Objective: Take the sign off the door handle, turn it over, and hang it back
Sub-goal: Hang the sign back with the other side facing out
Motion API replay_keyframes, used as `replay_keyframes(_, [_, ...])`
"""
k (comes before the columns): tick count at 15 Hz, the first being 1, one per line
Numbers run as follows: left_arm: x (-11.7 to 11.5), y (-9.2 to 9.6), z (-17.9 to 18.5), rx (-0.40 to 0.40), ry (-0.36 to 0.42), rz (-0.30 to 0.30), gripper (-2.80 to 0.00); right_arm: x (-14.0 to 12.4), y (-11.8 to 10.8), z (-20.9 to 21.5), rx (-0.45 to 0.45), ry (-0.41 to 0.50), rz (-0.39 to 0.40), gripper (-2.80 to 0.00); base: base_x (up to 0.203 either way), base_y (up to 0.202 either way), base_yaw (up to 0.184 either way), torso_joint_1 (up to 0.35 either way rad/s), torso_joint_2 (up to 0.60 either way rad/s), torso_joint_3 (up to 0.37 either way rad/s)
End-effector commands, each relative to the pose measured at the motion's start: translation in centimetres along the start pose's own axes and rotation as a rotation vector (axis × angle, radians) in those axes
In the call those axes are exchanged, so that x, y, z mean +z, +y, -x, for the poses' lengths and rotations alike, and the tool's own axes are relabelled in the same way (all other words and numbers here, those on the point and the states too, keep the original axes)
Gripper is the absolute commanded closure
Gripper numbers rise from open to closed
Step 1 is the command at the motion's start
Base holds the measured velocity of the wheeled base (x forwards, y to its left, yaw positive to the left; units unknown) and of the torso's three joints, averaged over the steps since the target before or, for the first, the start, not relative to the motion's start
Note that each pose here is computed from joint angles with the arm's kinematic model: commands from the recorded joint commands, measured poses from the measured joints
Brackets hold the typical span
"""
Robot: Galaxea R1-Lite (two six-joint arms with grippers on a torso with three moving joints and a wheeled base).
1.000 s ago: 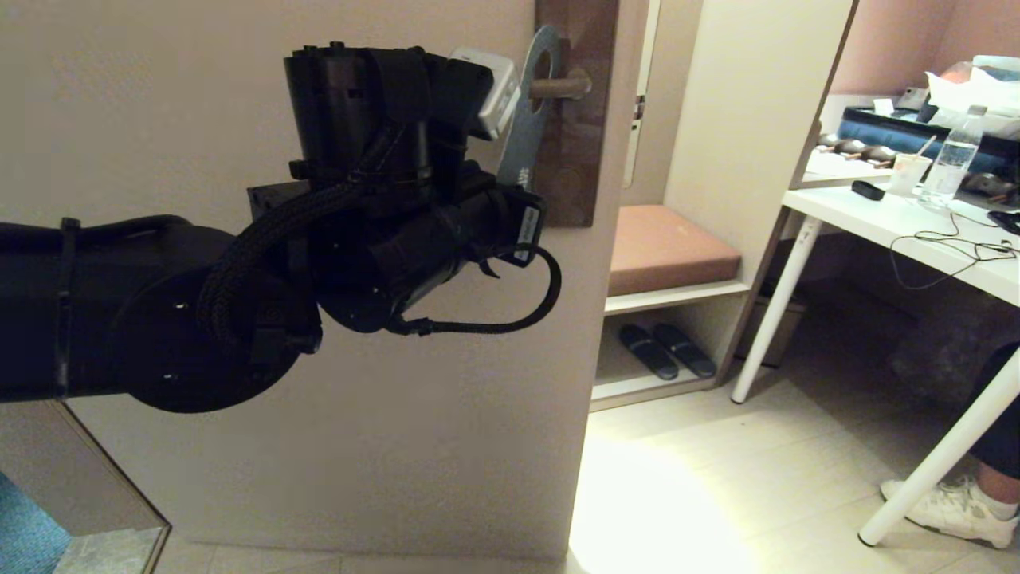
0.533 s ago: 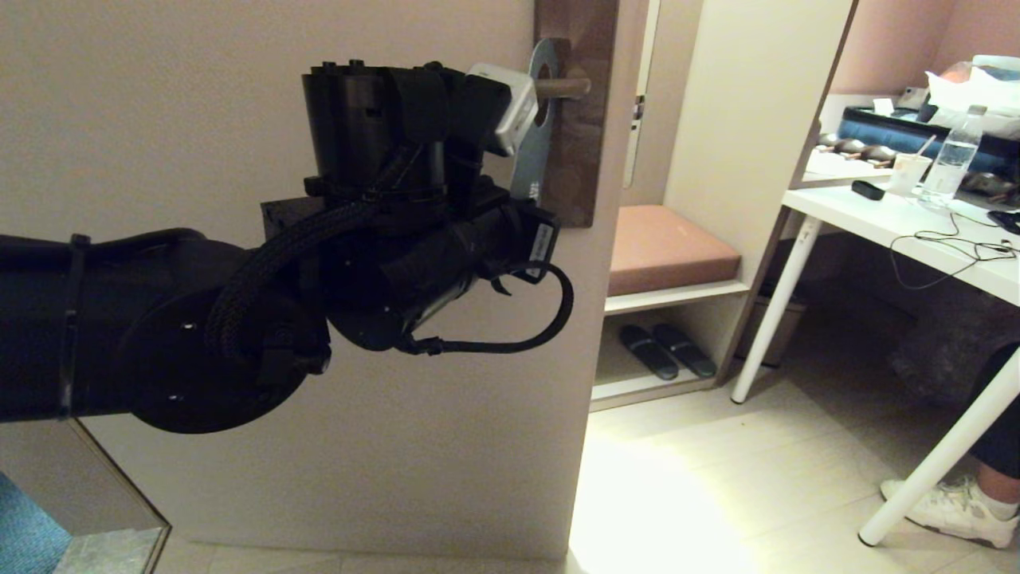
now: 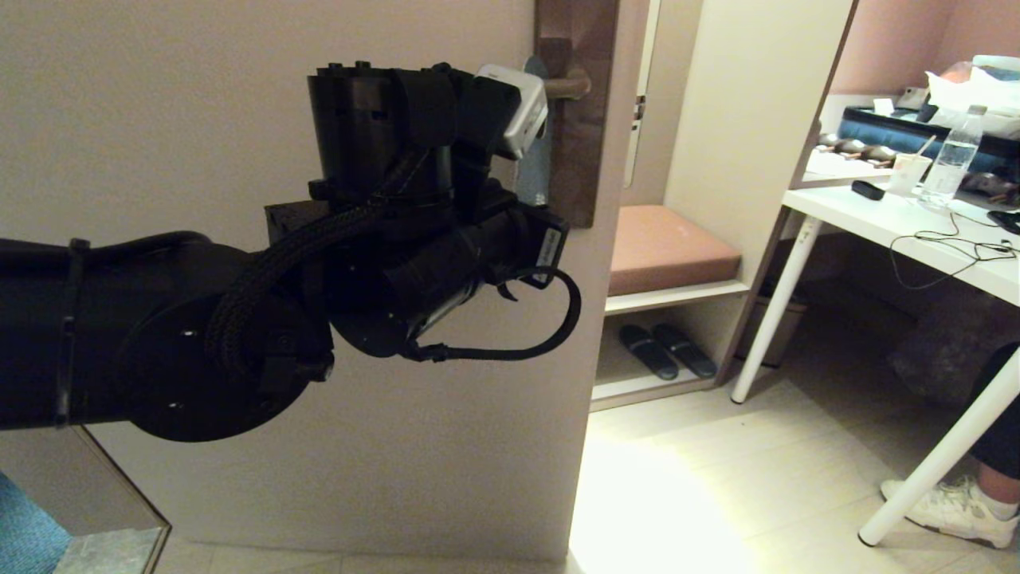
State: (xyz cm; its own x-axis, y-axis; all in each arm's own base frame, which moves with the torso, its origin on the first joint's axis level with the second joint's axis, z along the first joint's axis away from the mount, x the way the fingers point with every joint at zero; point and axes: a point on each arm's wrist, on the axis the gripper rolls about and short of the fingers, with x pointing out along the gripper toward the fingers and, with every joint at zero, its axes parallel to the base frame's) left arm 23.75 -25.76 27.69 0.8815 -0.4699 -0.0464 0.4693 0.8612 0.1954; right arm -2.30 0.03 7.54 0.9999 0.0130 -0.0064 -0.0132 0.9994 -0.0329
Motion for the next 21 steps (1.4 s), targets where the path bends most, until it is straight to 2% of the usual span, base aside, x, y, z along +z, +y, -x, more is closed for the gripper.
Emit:
replay_keyframes(1, [0.1, 0.0, 0.0, 0.002, -0.005, 0.003, -2.80, 0.0, 0.0, 0.0, 0.001, 0.000, 0.001, 0.00, 0.000, 0.000, 0.000, 0.000, 0.00, 0.000])
replay_keyframes(8, [0.6, 0.3, 0.4, 0.003, -0.020, 0.012, -2.80, 0.0, 0.0, 0.0, 0.001, 0.000, 0.001, 0.00, 0.000, 0.000, 0.000, 0.000, 0.00, 0.000])
replay_keyframes(12, [1.6, 1.0, 1.7, 0.009, -0.052, 0.055, -2.80, 0.0, 0.0, 0.0, 0.001, 0.000, 0.001, 0.00, 0.000, 0.000, 0.000, 0.000, 0.00, 0.000])
replay_keyframes(21, [1.3, 4.5, 5.9, 0.073, -0.050, 0.061, -2.80, 0.0, 0.0, 0.0, 0.001, 0.000, 0.001, 0.00, 0.000, 0.000, 0.000, 0.000, 0.00, 0.000])
